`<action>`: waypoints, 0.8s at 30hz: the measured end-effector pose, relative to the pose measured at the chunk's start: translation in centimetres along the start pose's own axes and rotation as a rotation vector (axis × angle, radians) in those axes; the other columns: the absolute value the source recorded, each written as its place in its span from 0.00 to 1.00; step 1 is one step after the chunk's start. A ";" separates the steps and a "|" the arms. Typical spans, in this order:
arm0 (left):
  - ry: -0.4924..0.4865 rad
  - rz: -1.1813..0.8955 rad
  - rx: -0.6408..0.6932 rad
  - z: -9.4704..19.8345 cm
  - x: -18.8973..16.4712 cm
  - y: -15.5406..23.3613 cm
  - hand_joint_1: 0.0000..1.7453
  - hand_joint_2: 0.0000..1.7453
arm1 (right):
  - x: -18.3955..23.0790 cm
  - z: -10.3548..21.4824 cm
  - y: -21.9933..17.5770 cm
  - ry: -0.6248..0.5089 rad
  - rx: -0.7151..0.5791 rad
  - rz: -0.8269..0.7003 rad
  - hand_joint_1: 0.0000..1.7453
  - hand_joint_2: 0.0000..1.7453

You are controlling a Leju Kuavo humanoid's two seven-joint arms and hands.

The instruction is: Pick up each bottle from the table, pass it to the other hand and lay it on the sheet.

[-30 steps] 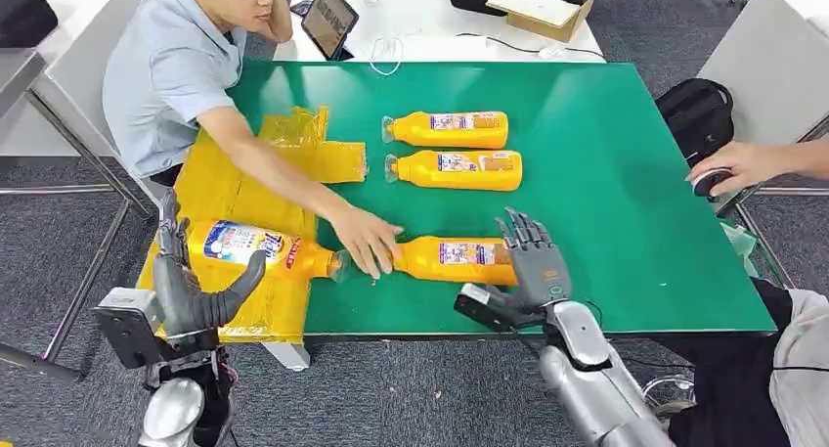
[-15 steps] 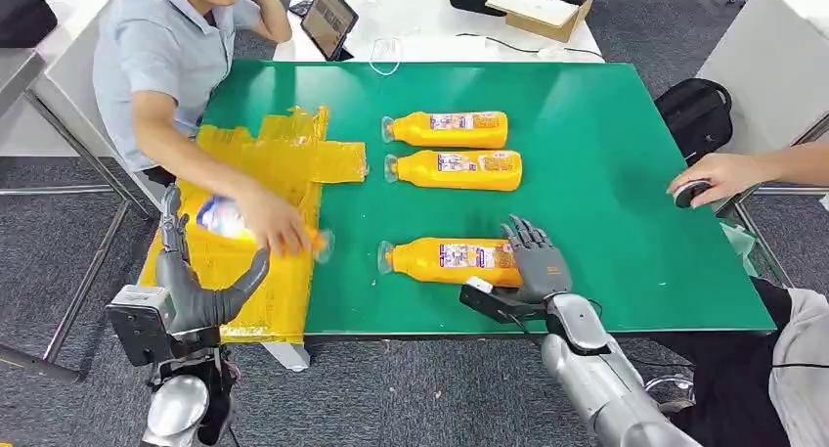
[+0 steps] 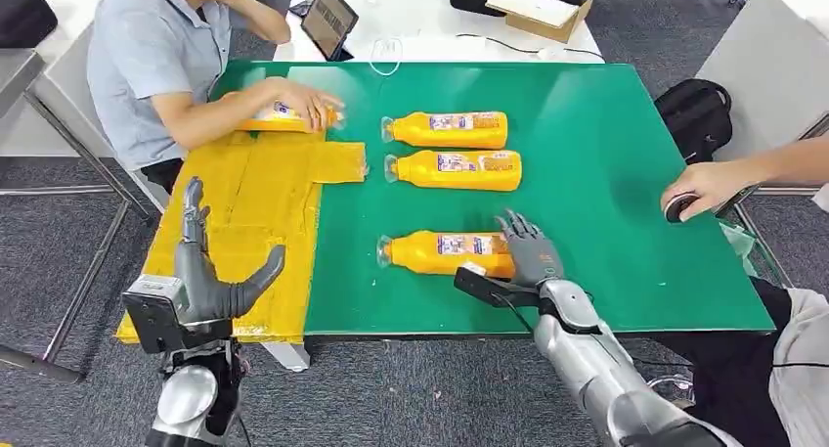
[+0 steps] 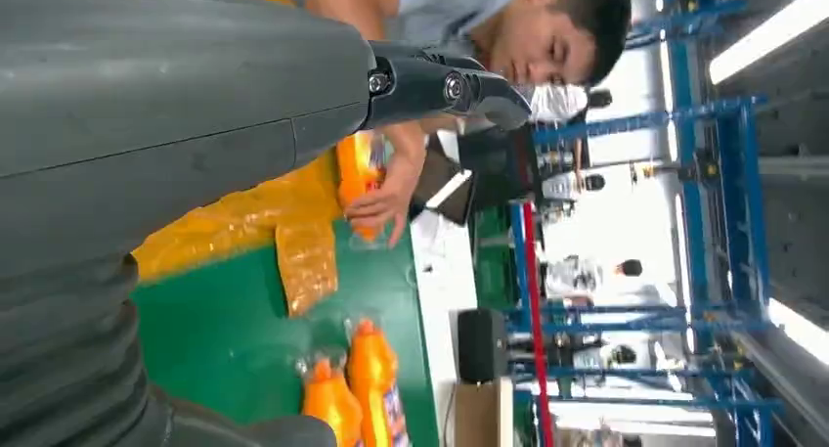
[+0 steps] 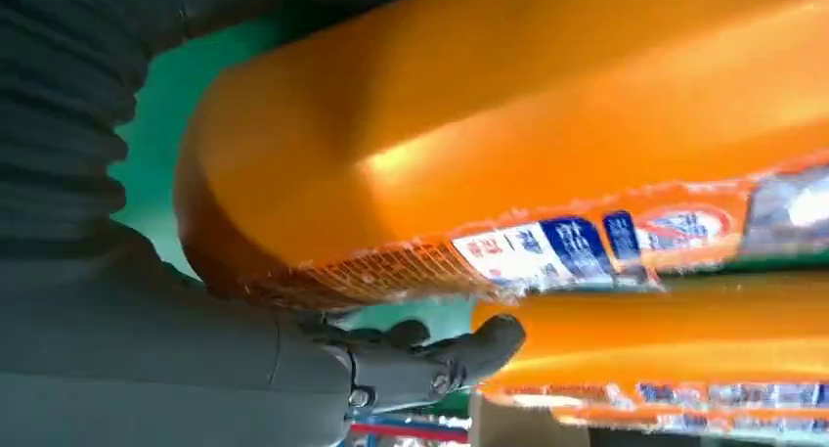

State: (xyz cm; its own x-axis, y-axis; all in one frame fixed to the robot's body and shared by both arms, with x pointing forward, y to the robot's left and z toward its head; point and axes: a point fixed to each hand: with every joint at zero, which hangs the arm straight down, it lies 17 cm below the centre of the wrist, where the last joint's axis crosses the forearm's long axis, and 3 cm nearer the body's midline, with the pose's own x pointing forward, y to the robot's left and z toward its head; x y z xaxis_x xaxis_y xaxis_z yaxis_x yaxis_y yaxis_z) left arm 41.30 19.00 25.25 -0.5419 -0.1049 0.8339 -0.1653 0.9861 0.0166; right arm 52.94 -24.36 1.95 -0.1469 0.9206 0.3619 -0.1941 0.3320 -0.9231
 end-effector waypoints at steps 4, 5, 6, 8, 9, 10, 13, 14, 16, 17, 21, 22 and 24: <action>0.011 0.014 -0.012 -0.2 -0.4 -0.4 0.00 1.00 | -0.2 -0.4 0.0 0.005 0.031 -0.009 0.93 1.00; 0.015 0.018 -0.015 -0.2 -0.5 -0.4 0.00 1.00 | -0.2 -0.5 0.0 0.006 0.037 -0.010 0.91 1.00; 0.023 0.025 -0.017 -0.2 -0.7 -0.5 0.00 1.00 | -0.1 -0.7 0.0 0.005 0.043 -0.008 0.95 1.00; 0.032 0.037 -0.027 -0.2 -0.9 -0.7 0.00 1.00 | 0.0 -0.9 0.0 0.002 0.060 -0.001 0.96 1.00; 0.035 0.043 -0.034 -0.2 -1.0 -0.9 0.00 1.00 | 0.1 -1.0 0.1 -0.002 0.068 0.000 0.97 1.00; 0.038 0.052 -0.037 -0.2 -1.1 -1.0 0.00 1.00 | 0.2 -1.0 0.1 -0.005 0.074 0.000 0.99 1.00; 0.047 0.065 -0.046 -0.2 -1.3 -1.2 0.00 1.00 | 0.7 -1.1 0.3 -0.025 0.083 -0.013 1.00 1.00; 0.049 0.067 -0.049 -0.2 -1.4 -1.3 0.00 1.00 | 0.8 -1.1 0.3 -0.029 0.083 -0.017 1.00 1.00; 0.059 0.077 -0.055 -0.1 -1.6 -1.4 0.00 1.00 | 1.3 -1.1 0.3 -0.047 0.081 -0.036 1.00 1.00; 0.063 0.082 -0.056 -0.1 -1.7 -1.5 0.00 1.00 | 1.5 -1.1 0.2 -0.058 0.077 -0.046 1.00 1.00; 0.071 0.121 -0.068 0.0 -1.7 -1.8 0.00 1.00 | 2.8 -1.0 0.2 -0.102 0.045 -0.100 1.00 1.00; 0.073 0.134 -0.070 0.0 -1.7 -1.9 0.00 1.00 | 3.0 -0.9 0.1 -0.111 0.035 -0.116 1.00 1.00; 0.084 0.187 -0.069 0.0 -1.8 -1.9 0.00 1.00 | 4.1 -0.7 -0.5 -0.139 -0.019 -0.194 1.00 1.00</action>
State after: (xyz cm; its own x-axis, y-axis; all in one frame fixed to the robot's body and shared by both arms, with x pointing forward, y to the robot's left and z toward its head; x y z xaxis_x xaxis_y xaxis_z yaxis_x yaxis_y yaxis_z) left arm 42.53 17.27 23.73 -0.4867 0.0891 0.8690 -0.0095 0.9942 -0.1073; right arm 53.15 -20.61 3.78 -0.2412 0.8023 0.5460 -0.2139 0.5048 -0.8363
